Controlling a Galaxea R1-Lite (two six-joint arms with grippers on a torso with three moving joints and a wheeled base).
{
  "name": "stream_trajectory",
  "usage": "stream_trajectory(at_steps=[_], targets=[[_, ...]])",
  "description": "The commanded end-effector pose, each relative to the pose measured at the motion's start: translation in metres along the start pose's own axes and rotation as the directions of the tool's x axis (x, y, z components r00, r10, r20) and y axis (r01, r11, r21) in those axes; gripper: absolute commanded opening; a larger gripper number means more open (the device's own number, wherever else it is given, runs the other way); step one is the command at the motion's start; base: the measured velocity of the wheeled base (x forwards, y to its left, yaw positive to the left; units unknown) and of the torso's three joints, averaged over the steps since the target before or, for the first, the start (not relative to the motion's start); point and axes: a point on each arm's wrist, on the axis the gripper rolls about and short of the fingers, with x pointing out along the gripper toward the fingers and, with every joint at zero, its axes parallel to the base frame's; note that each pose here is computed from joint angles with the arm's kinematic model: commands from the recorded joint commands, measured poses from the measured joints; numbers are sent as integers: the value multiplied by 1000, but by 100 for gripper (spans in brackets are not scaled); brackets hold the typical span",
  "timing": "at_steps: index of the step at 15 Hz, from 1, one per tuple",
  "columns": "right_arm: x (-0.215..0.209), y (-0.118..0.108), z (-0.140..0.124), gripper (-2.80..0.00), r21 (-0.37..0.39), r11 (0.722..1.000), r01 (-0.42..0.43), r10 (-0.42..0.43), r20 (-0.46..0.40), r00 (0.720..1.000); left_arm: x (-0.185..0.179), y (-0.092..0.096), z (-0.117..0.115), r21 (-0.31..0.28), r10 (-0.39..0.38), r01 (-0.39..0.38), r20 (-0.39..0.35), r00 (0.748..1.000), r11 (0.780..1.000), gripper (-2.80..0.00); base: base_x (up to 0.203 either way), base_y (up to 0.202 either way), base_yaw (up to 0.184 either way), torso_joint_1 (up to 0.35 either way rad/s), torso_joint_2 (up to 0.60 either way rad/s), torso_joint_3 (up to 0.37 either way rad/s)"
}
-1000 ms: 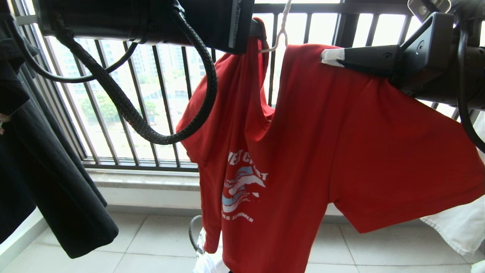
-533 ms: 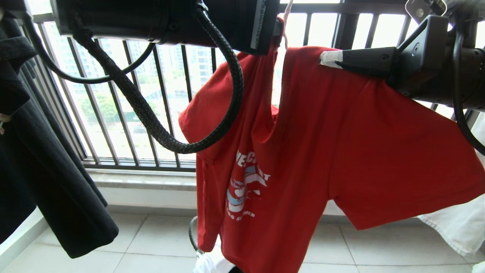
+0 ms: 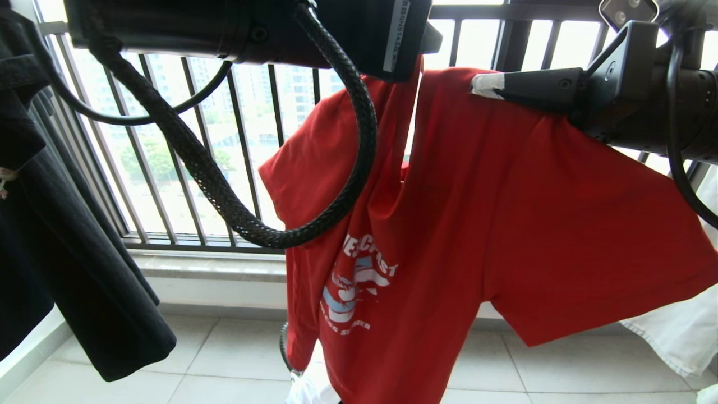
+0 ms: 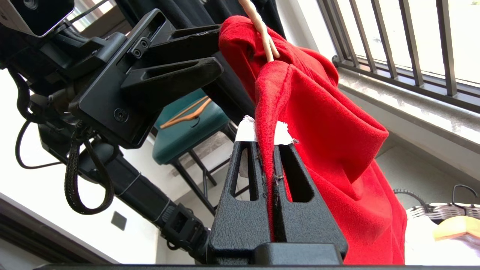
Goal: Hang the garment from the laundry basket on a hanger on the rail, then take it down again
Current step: Hang the clothes on the clothes rack
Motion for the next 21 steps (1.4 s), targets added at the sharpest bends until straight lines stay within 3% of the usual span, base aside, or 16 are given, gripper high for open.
stream_trajectory(at_steps=[1,3,7,9,13,18,19,21], targets=[[0,1,0,-280,1,1000,-6,6,-1,1000,0,0,-1,1,-1,1,-7,1000,1000,0,0,0,0,0,0,0],[0,1,1,-280,0,1000,-6,6,0,1000,-3,-1,-2,3,-2,2,-30,1000,1000,0,0,0,0,0,0,0],[0,1,1,-280,-1,1000,-5,5,2,1000,-26,-6,-11,-10,-1,-1,-207,978,1000,0,0,0,0,0,0,0],[0,1,1,-280,-1,1000,-4,4,3,1000,-34,-7,-10,-37,-9,0,-219,976,999,0,0,0,0,0,0,0],[-1,1,2,-280,-2,1000,-2,2,5,1000,-36,-13,-16,-30,-21,14,-270,963,999,0,0,0,0,0,0,0],[-2,1,3,-280,-3,1000,0,0,9,1000,-47,-10,-11,-40,-15,5,-248,969,999,0,0,0,0,0,0,0],[-2,1,3,-280,-5,1000,0,0,9,1000,-50,-10,-10,-47,-13,2,-243,970,999,-280,0,0,0,0,0,0],[-1,0,2,-280,-3,1000,1,-1,7,1000,-62,-7,-6,-86,-7,-13,-224,974,996,-280,0,0,0,0,0,0]])
